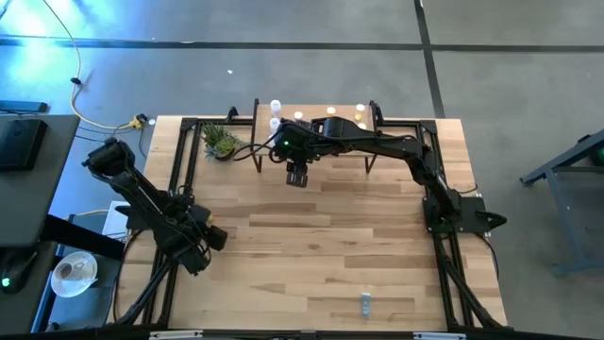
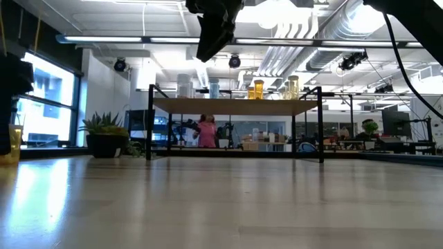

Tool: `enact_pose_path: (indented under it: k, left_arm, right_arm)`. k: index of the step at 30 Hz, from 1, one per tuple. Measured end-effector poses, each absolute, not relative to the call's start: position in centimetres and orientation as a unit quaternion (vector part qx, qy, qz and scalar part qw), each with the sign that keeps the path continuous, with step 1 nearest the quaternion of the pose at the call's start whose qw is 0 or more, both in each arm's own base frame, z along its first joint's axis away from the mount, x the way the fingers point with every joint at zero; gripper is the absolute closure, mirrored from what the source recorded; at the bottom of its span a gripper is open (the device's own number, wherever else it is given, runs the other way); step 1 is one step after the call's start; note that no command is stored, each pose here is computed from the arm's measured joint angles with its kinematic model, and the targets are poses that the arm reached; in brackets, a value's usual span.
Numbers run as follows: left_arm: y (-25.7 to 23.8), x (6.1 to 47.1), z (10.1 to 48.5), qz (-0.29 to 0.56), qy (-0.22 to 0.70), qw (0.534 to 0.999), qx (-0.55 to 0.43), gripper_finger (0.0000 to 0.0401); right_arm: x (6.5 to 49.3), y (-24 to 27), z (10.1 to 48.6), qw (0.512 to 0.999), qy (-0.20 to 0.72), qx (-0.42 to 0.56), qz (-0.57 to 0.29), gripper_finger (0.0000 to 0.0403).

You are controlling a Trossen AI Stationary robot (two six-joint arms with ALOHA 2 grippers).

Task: Pick and place medicine bottles onto shelf by color
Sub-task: Put the orange pill bottle on the shelf aligned with the orange pill bottles

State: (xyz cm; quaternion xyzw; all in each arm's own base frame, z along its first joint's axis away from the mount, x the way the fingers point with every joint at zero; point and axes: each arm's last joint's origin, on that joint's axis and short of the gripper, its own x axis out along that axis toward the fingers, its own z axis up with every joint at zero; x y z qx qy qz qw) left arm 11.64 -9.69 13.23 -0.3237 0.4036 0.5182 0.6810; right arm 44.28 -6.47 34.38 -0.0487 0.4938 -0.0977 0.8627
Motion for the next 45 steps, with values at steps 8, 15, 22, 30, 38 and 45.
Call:
enact_pose_path:
  k: [8, 15, 22, 30, 38, 45]
  left_arm:
    - [-9.2, 12.4, 11.7, 0.568, 0.413, 0.648, -0.294, 0.019]
    - [-8.7, 12.8, 11.3, 0.584, 0.392, 0.654, -0.278, 0.019]
    - [-8.3, 13.1, 10.7, 0.603, 0.383, 0.65, -0.257, 0.0194]
    - [-8.3, 13.2, 10.4, 0.606, 0.383, 0.652, -0.247, 0.0237]
    - [-8.5, 13.0, 10.4, 0.594, 0.391, 0.662, -0.236, 0.0295]
    - [-8.7, 13.5, 10.8, 0.571, 0.407, 0.677, -0.224, 0.0313]
  right_arm:
    - [44.3, -6.5, 34.4, 0.863, 0.494, -0.049, -0.098, 0.0217]
    - [44.3, -6.5, 34.4, 0.863, 0.494, -0.051, -0.096, 0.0217]
    - [44.3, -6.5, 34.4, 0.863, 0.494, -0.051, -0.095, 0.0217]
    - [44.3, -6.5, 34.4, 0.863, 0.494, -0.051, -0.095, 0.0217]
    - [44.3, -6.5, 34.4, 0.863, 0.493, -0.052, -0.095, 0.0217]
    - [44.4, -6.6, 34.5, 0.868, 0.485, -0.051, -0.097, 0.0217]
